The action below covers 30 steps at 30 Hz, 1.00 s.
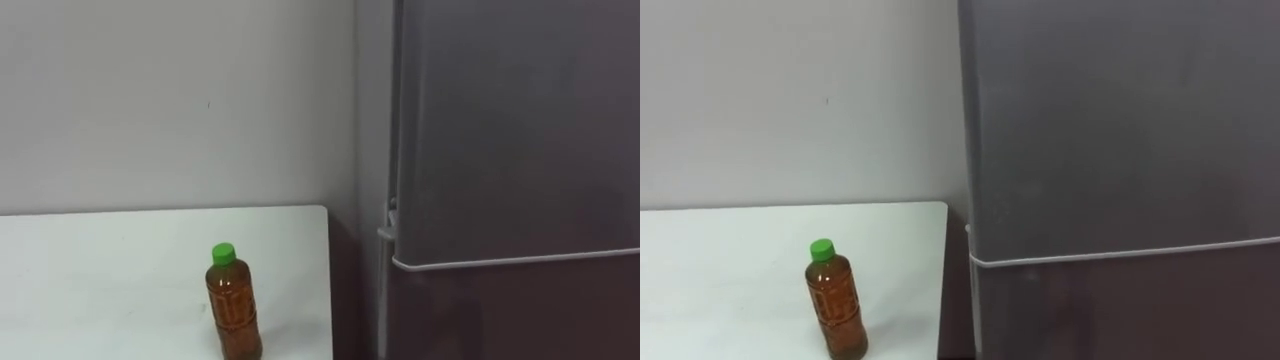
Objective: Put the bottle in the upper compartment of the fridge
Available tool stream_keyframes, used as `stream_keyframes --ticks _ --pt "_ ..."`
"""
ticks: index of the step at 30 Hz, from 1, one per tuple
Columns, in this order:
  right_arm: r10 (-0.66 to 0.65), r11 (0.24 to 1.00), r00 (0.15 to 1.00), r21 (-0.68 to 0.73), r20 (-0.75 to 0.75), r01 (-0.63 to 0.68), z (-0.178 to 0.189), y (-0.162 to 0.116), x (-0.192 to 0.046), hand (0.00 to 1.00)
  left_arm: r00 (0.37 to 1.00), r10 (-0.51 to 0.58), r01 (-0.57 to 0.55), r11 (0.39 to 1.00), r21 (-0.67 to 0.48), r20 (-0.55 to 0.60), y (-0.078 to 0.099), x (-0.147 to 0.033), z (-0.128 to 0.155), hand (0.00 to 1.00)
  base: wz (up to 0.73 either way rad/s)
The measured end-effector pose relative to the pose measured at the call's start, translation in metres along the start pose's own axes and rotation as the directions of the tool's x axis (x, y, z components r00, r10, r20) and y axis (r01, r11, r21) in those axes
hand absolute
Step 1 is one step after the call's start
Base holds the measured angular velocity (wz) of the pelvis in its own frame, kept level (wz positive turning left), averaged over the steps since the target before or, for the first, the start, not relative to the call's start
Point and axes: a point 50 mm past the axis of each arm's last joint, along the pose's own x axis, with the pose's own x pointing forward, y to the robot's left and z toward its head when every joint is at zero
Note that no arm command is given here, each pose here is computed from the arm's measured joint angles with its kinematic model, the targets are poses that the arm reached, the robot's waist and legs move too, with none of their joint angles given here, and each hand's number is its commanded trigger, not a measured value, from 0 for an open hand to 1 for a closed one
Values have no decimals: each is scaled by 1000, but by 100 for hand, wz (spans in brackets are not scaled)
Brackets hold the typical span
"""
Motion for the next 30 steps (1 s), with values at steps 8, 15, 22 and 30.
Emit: stream_keyframes --ticks 8,15,22,30 --pt "11 1000 1000 10 -9 -11 -6 6 -1 0 965 -40 79 987 -141 260 -18 -7 67 0 1" --pt "21 1000 1000 17 -5 -21 -7 9 -1 0 863 -97 209 962 -177 495 -34 -27 122 0 4" --pt "30 999 1000 19 0 -30 -2 12 1 0 713 -188 427 880 -207 675 -57 -55 172 0 -1" --pt "76 997 997 -28 -2 -76 7 27 7 0 537 -441 696 713 -83 719 -95 -91 180 0 0"
